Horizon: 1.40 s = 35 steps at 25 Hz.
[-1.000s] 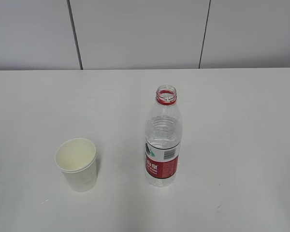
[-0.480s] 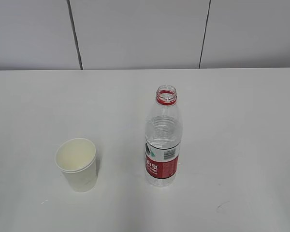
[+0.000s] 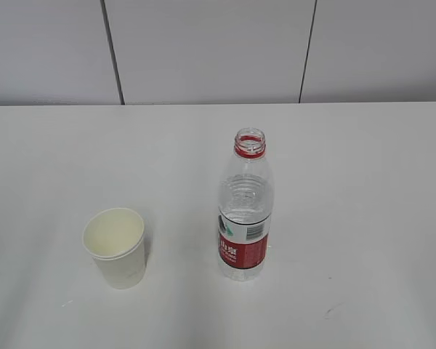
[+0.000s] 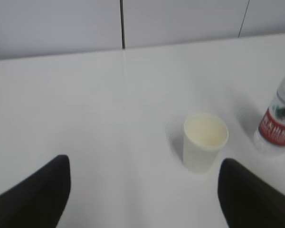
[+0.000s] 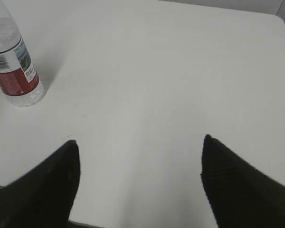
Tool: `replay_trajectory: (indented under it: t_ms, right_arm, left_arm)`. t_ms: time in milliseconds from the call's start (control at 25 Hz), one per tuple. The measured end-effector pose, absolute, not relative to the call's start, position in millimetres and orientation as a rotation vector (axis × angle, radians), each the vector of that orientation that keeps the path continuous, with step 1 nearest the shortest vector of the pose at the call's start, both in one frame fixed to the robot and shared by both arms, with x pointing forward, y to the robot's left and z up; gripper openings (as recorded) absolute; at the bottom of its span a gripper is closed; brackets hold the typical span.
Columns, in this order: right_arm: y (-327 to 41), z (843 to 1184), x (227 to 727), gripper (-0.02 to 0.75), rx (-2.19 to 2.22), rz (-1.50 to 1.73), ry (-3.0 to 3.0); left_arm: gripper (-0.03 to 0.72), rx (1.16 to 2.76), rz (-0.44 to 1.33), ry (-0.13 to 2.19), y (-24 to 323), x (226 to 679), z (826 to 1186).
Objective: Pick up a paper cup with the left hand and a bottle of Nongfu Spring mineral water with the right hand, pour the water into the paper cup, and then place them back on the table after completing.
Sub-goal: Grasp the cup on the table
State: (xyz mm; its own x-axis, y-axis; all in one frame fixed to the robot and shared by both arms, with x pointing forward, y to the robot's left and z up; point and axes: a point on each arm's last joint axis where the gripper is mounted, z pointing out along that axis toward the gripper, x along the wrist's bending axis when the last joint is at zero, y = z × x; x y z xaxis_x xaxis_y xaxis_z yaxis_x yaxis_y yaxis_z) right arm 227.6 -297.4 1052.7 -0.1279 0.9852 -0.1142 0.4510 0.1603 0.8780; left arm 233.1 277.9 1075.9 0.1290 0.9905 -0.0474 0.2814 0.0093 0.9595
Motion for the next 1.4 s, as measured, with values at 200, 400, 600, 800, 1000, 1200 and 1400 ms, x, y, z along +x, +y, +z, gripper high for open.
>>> replay_trajectory:
  t_ms: [200, 400, 600, 800, 1000, 1200, 1400]
  right_arm:
    - [-294, 1065, 239, 0.587, 1.226, 0.976, 1.644]
    - [-290, 1064, 258, 0.587, 1.175, 1.041, 1.611]
    - [-289, 1058, 280, 0.587, 1.126, 1.062, 1.559]
    - [-289, 1057, 293, 0.587, 1.141, 1.075, 1.548]
    - [-288, 1058, 293, 0.587, 1.139, 1.085, 1.541]
    - [-288, 1058, 293, 0.587, 1.138, 1.086, 1.540]
    - [-288, 1058, 293, 0.587, 1.136, 1.086, 1.540]
  left_arm:
    - [0.574, 1.378, 0.991, 1.222, 277, 245, 1074]
    - [0.559, 1.325, 0.955, 1.142, 273, 258, 1063]
    - [0.547, 1.267, 0.995, 1.113, 275, 265, 1064]
    - [0.542, 1.312, 1.029, 1.124, 279, 278, 1065]
    - [0.542, 1.404, 1.095, 1.079, 279, 282, 1063]
    - [0.542, 1.413, 1.103, 1.068, 279, 282, 1064]
    - [0.535, 1.413, 1.103, 1.067, 279, 282, 1064]
